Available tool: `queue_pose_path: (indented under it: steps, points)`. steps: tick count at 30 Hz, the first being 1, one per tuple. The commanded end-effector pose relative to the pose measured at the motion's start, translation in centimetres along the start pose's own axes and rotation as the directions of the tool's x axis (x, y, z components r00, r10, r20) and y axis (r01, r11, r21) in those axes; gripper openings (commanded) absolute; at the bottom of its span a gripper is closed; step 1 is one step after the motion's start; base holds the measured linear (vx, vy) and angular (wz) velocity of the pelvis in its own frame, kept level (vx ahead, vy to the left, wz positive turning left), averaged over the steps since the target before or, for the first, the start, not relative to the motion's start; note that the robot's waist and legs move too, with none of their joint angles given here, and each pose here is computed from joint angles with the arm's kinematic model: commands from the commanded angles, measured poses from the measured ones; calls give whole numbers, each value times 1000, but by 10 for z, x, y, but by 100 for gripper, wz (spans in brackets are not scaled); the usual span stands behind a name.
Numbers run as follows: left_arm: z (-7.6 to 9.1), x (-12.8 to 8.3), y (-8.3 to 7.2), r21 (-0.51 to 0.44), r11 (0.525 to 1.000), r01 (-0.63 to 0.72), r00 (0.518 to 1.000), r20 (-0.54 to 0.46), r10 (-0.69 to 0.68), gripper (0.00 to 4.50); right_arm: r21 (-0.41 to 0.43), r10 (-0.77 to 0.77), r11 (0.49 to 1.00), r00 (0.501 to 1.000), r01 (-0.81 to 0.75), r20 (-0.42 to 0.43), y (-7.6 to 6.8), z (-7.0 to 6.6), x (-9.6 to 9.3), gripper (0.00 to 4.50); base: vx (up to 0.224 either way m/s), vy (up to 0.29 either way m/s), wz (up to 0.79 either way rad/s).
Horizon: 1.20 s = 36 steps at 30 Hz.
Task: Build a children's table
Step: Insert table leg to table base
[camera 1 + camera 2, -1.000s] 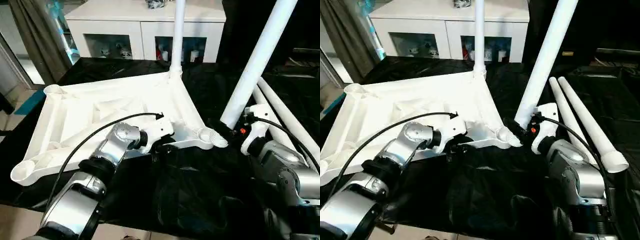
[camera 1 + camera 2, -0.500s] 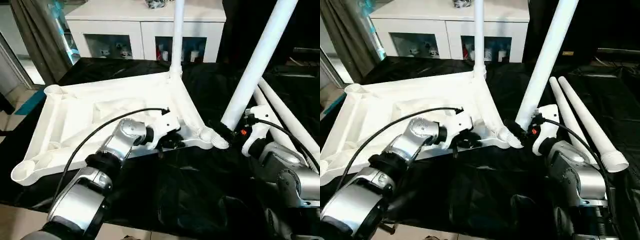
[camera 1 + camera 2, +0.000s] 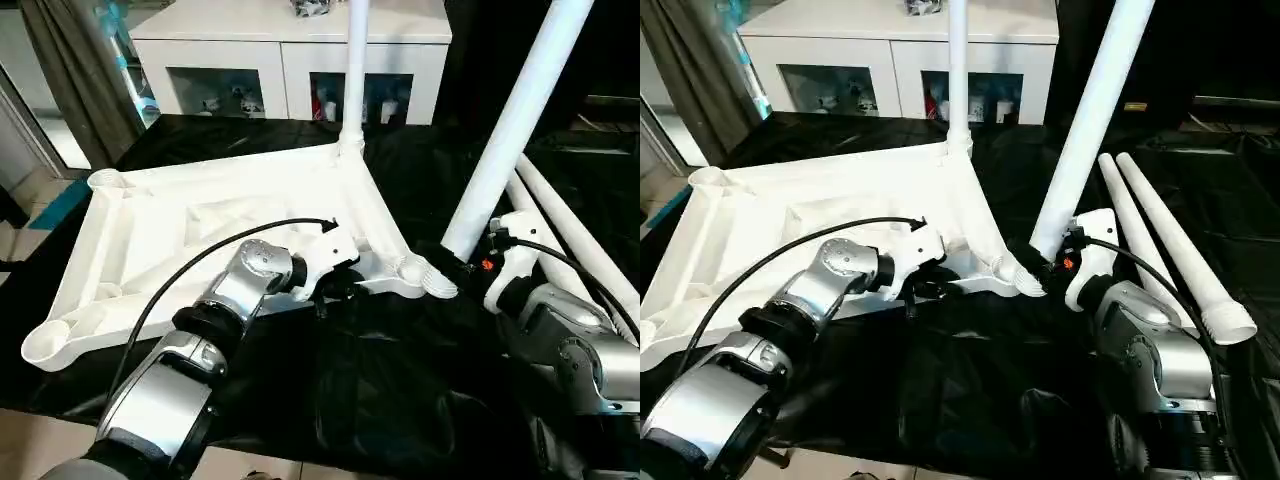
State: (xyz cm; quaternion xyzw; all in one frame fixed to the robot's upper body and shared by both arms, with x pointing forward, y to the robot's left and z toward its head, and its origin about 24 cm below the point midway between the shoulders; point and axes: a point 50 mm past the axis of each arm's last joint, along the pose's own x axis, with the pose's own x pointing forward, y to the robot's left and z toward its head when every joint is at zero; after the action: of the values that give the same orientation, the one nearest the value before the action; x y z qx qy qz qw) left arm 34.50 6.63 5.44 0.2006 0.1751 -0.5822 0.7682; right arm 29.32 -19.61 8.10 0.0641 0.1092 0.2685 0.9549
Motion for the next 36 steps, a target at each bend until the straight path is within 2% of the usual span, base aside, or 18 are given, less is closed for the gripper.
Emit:
queue_pose_path:
  steps: [1,3,10,16,19,25,30,34,36]
  points:
    - [3,-5,5,-10,1000,-13,1000,18,13,53,-40,29,999,999,-28,25,4,9,2,195,0,0,0]
    - [3,-5,6,-11,1000,-8,1000,25,9,28,-41,31,999,999,-30,23,4,9,2,195,0,0,0]
    - [-1,-6,3,-5,1000,17,1000,5,-17,3,-41,36,999,999,-35,21,5,9,4,195,0,0,0]
    - [-13,-8,0,72,997,42,995,-94,-35,0,-90,58,994,998,-60,-25,7,5,13,195,0,0,0]
    - [-12,-9,0,51,997,59,995,-81,-55,0,-88,70,993,997,-72,-31,8,5,18,195,0,0,0]
    - [-7,-14,0,70,992,105,993,-69,-100,0,-57,138,988,988,-142,-68,9,3,27,195,0,0,0]
    - [-8,-23,1,100,986,130,988,-94,-121,0,-59,161,984,981,-169,-112,7,-4,31,195,0,0,0]
    - [-8,-26,1,107,985,132,987,-103,-121,0,-43,191,979,972,-198,-140,9,-6,34,195,0,0,0]
    - [-8,-28,1,117,984,138,986,-112,-124,0,-48,223,971,958,-235,-180,12,-10,35,195,0,0,0]
